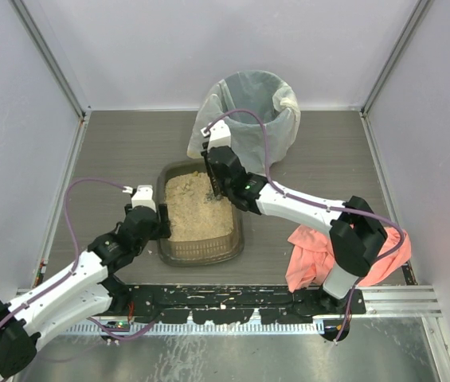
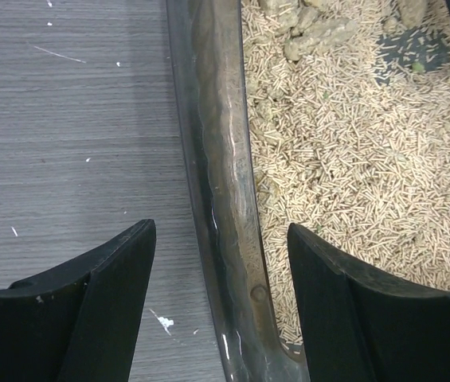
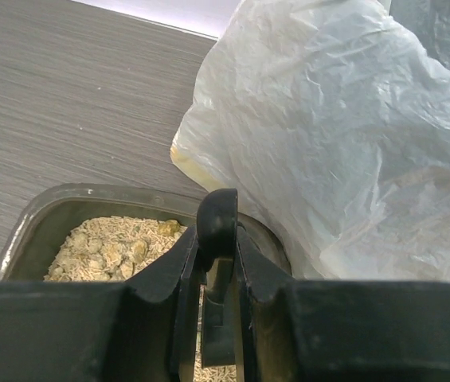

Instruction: Clean the litter box

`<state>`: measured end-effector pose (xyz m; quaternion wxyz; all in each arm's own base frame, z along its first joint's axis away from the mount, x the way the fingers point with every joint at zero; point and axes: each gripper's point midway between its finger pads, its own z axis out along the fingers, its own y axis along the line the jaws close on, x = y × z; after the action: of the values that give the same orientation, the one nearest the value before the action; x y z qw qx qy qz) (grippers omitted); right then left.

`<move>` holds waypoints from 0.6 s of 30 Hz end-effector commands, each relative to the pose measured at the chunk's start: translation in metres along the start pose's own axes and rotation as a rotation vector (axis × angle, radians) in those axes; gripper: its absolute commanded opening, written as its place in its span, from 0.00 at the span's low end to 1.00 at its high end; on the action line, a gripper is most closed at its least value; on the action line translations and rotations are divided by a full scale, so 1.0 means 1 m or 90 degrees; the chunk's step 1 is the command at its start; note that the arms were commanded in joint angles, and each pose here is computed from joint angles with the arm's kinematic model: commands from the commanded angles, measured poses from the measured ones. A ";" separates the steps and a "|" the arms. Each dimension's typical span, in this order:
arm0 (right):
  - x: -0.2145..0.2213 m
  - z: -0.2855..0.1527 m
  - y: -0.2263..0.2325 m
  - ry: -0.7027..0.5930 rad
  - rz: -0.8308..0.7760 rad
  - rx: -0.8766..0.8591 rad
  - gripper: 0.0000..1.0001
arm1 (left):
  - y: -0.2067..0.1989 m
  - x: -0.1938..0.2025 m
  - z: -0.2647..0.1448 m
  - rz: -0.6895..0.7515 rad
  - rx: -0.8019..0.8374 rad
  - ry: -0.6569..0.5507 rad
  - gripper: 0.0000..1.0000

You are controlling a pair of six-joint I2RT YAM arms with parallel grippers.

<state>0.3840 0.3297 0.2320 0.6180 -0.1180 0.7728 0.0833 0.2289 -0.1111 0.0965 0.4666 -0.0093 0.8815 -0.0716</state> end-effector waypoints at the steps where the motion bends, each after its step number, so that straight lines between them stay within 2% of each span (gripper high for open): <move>1: -0.032 0.003 -0.004 -0.047 -0.047 0.066 0.01 | -0.008 -0.022 -0.006 -0.033 0.038 -0.072 0.71; 9: -0.020 0.008 -0.006 -0.038 -0.142 0.124 0.01 | -0.009 -0.020 -0.002 -0.023 0.028 -0.055 0.73; 18: 0.004 0.016 0.008 -0.022 -0.119 0.089 0.01 | -0.015 -0.018 0.001 -0.012 0.040 -0.042 0.73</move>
<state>0.3830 0.3459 0.2070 0.6179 -0.1868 0.7633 -0.0271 0.2253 -0.1120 0.0830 0.4574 -0.0014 0.8862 -0.0733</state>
